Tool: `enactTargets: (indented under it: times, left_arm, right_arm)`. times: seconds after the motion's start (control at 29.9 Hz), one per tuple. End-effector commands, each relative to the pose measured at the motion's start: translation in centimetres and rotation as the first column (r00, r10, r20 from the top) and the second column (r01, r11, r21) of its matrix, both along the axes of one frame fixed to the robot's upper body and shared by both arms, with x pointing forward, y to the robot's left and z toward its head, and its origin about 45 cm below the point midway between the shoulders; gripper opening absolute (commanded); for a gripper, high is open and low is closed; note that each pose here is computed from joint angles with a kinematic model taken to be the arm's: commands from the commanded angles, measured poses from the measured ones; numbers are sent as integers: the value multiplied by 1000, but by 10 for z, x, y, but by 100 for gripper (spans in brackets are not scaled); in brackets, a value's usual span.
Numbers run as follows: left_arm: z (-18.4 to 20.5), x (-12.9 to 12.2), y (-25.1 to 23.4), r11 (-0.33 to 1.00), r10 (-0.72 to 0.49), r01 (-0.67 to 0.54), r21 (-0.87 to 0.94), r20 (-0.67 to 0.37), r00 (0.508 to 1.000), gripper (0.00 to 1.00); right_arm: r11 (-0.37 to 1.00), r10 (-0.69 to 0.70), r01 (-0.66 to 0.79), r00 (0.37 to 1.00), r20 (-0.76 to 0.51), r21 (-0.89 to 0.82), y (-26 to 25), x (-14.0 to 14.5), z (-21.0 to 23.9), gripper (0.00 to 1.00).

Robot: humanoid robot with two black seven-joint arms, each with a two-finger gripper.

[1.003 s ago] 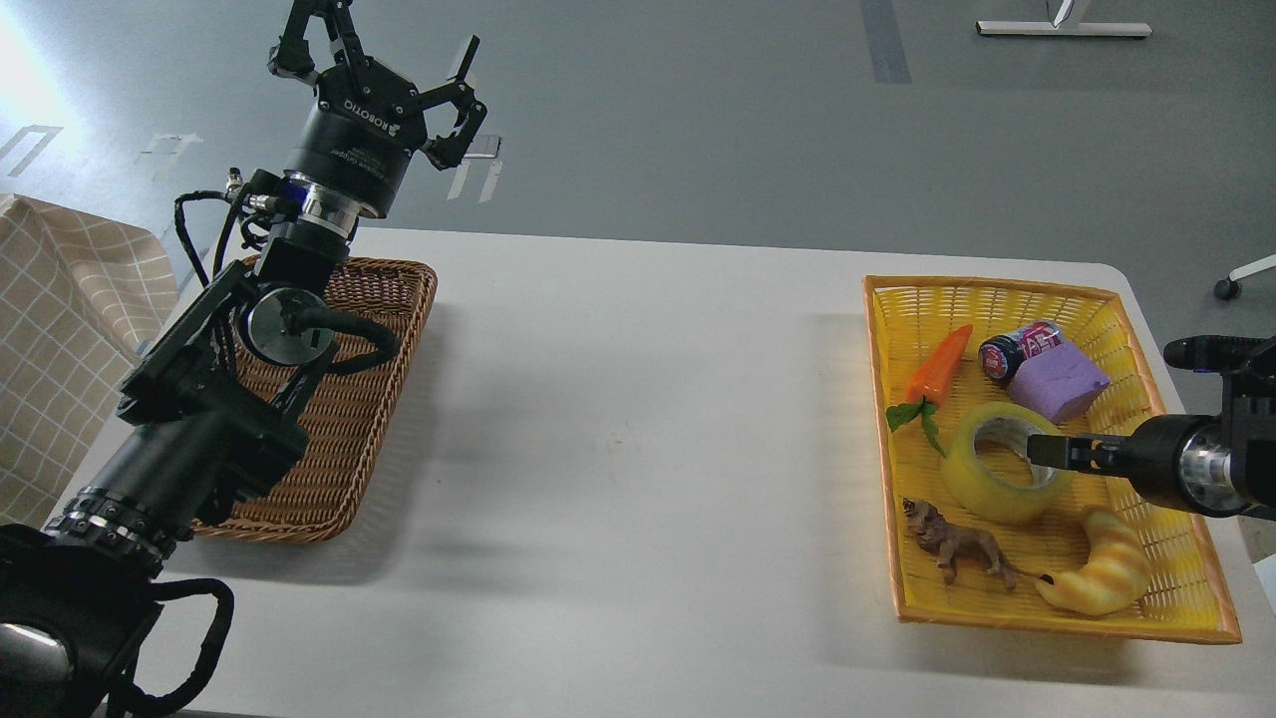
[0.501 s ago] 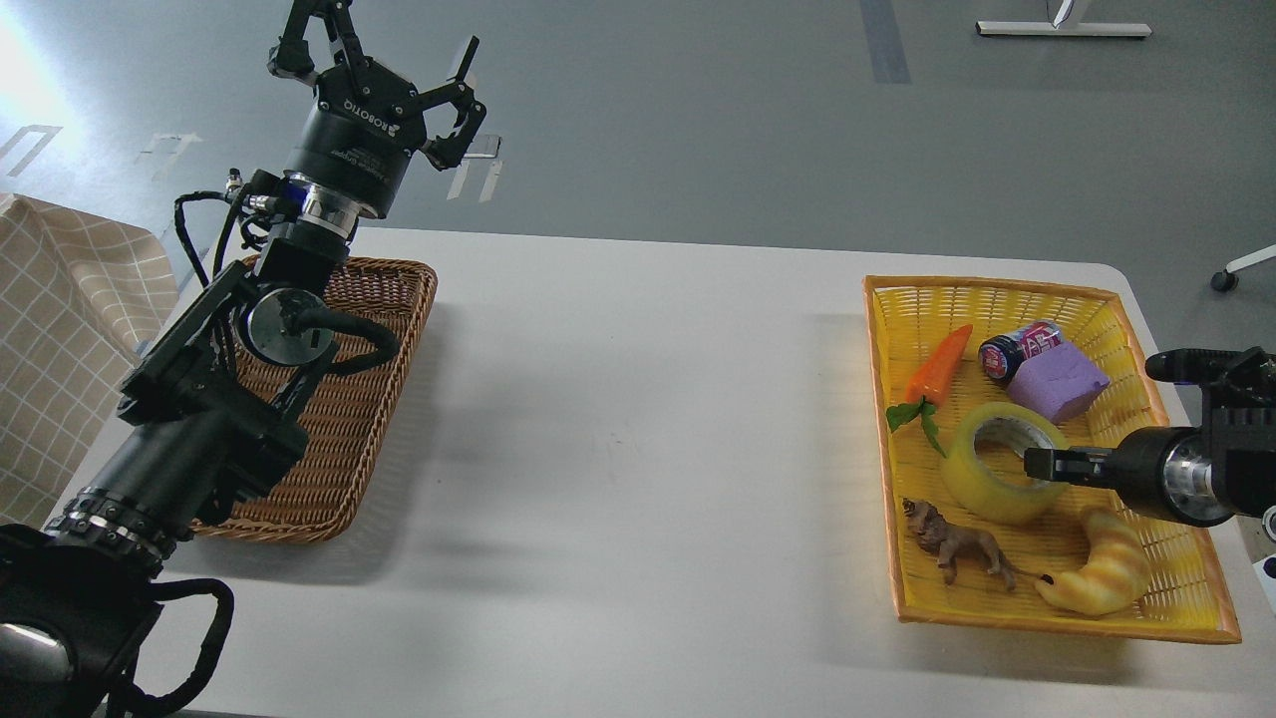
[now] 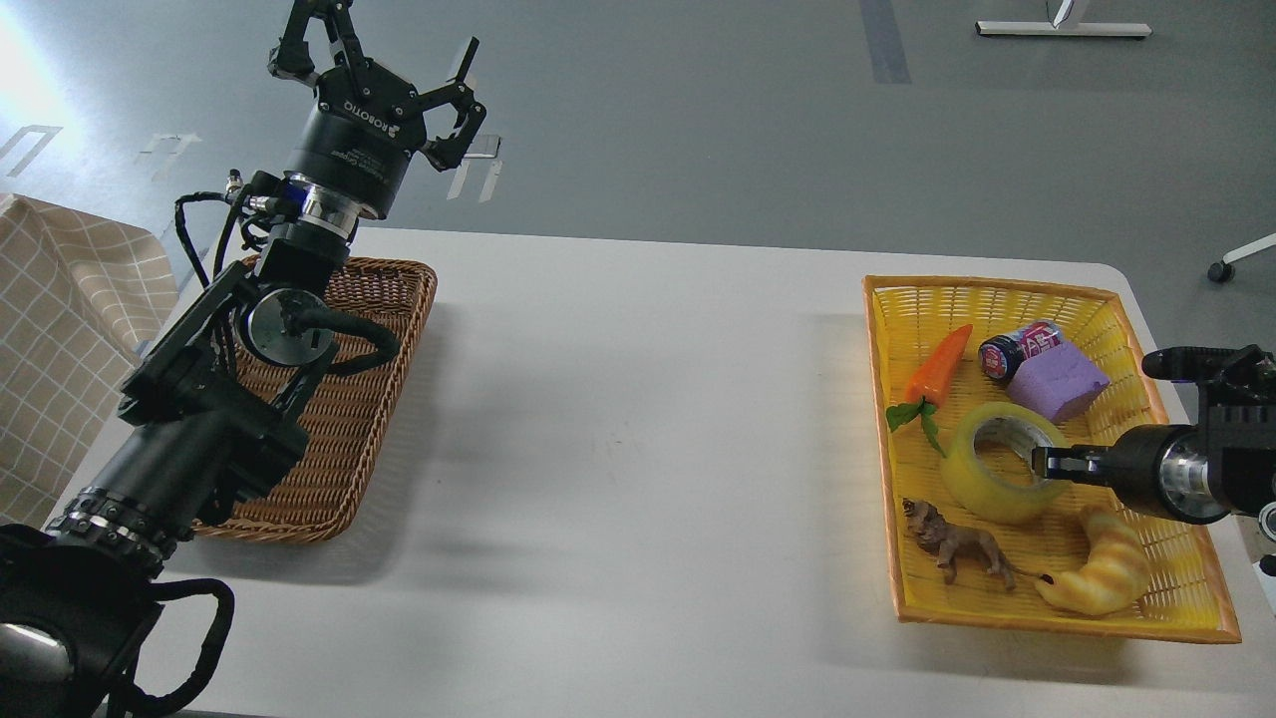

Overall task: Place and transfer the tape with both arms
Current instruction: 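Grasp the yellow tape roll through its hole with the right gripper, then lift the tape roll and carry it to the table center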

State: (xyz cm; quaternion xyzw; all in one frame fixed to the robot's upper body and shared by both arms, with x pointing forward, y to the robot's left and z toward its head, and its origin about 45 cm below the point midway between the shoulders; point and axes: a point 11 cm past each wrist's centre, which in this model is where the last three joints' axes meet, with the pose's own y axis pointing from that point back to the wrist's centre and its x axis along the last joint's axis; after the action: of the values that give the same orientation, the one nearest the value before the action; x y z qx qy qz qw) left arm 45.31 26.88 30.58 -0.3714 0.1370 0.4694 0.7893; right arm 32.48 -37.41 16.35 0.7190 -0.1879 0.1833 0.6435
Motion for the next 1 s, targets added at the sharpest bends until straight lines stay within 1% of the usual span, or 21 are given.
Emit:
enactTargets:
  times: [0.0,0.03,0.13,0.2,0.4,0.43,0.53,0.57,0.7,0.74,0.97]
  left_arm:
    - [0,0,0,1000,0,0,0,0,1000,98]
    - [0,0,0,1000,1,-1,1,0,1000,98]
    - [0,0,0,1000,0,0,0,0,1000,98]
    - [0,0,0,1000,0,0,0,0,1000,98]
    - [-1,0,-1,1000,-1,1,1,-2,1000,98]
    - [0,0,0,1000,0,0,2,0,1000,98]
    - [0,0,0,1000,1,-1,0,-1,1000,98]
    - [0,0,0,1000,1,-1,0,-1,1000,98]
    - [-1,0,-3,1000,-4,4,-4,-1,1000,98]
    - [0,0,-3,1000,-5,5,-5,0,1000,98]
    - [5,2,-8,1000,-13,13,-9,11,1000,98]
  right_arm:
    - [1000,-2,2,1000,-2,3,1,1,-2,25]
    - [1000,-2,2,1000,-2,6,2,1,-2,20]
    - [1000,-3,3,1000,0,11,3,2,-1,17]
    - [1000,-1,1,1000,1,15,4,2,0,13]
    - [1000,15,-16,999,28,27,11,9,11,10]
    - [999,21,-22,999,44,25,11,12,17,8]
    - [999,42,-44,995,90,15,10,18,40,9]
    - [999,42,-44,995,90,15,10,18,40,9]
    - [996,89,-89,982,167,-5,11,23,82,9]
    - [996,94,-95,980,174,-3,12,23,86,9]
    - [991,125,-135,953,276,18,31,45,129,8]
